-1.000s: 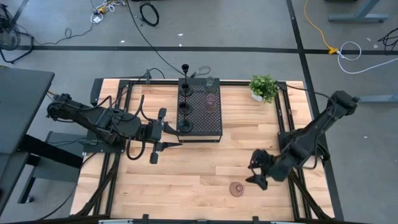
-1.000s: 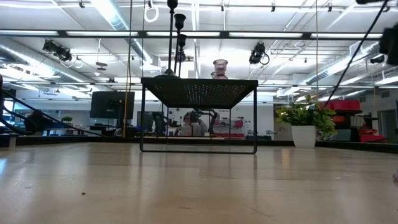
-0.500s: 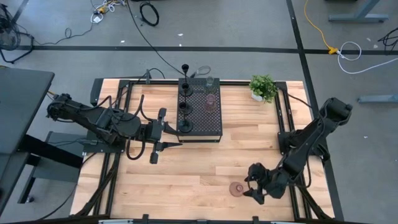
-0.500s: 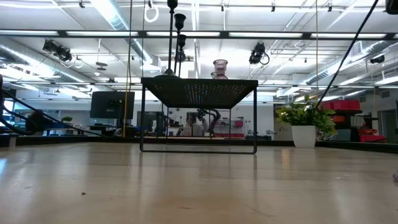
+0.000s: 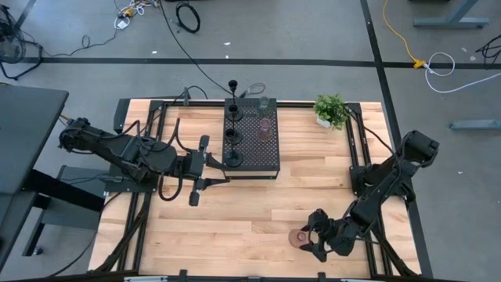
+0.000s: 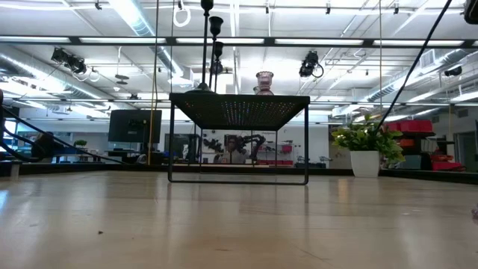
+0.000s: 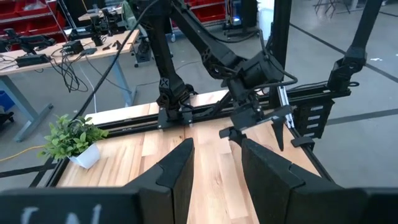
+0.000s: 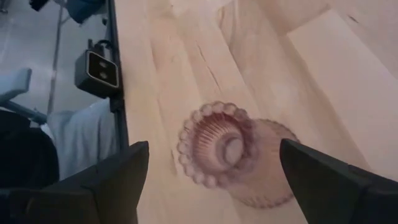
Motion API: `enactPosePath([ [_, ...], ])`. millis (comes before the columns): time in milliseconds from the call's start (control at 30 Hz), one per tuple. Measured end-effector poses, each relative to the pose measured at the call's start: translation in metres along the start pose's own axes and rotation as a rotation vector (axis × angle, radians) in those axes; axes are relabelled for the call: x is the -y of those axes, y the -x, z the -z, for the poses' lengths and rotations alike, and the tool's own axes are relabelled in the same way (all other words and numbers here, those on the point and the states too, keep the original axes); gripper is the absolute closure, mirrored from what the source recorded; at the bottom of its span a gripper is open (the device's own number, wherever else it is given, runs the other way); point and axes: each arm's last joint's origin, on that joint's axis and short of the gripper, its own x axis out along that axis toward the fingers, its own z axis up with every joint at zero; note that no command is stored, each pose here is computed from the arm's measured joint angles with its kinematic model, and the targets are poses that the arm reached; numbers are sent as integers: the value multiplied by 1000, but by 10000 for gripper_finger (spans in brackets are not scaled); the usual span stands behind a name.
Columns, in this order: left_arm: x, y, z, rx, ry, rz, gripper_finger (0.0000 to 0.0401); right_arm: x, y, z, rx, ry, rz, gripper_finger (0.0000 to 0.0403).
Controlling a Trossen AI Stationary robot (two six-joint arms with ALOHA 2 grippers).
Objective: Pick & Place candle stick holders
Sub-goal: Put the pink candle holder on the shelf
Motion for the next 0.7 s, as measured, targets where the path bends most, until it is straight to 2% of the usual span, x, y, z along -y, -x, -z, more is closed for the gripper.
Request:
enactPosePath([
  [300,0,0,-1,5,2,0,263,-2,-18,6,53,-8,-20,46],
  [567,0,0,0,4,1,0,263,5,-35,12,50,-8,24,47],
  [700,0,0,0,2,1,0,263,8,-39,10,78,-14,44,69],
])
